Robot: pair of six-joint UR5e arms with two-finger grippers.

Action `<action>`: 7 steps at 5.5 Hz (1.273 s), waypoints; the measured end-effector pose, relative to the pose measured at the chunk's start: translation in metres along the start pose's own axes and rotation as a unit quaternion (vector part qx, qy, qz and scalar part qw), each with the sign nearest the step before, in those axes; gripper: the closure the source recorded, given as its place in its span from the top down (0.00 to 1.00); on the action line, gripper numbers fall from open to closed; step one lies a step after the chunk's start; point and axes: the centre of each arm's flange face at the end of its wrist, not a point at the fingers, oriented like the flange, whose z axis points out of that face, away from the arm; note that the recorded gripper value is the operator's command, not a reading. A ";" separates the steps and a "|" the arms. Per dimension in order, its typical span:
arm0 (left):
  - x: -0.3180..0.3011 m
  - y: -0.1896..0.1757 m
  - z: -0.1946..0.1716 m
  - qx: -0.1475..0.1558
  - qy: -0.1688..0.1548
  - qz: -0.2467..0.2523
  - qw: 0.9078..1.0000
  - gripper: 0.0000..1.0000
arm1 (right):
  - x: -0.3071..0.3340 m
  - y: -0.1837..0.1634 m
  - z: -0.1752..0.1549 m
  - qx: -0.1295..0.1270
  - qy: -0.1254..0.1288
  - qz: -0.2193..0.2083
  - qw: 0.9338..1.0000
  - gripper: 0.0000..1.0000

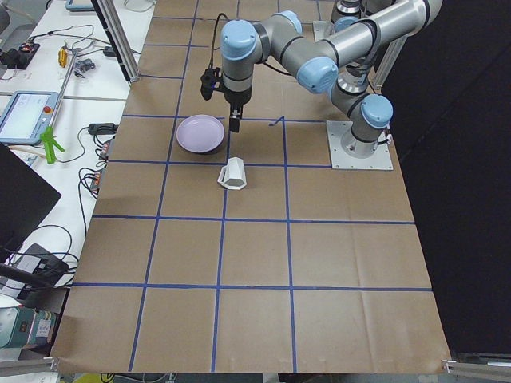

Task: Flip cup and place on plate
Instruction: 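Lower the left gripper onto the white mug lying on its side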

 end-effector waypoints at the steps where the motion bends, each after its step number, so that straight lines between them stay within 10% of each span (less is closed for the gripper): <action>1: -0.048 0.009 0.020 0.010 0.036 0.007 0.999 0.99 | 0.000 0.000 0.000 0.000 0.000 0.000 1.000 1.00; 6: -0.161 0.008 0.172 0.045 0.211 0.003 0.977 0.98 | 0.000 0.000 0.000 0.000 0.000 0.000 1.000 1.00; 7: -0.168 0.006 0.201 0.046 0.240 -0.004 0.970 0.85 | 0.000 0.000 0.000 0.000 0.000 0.000 1.000 1.00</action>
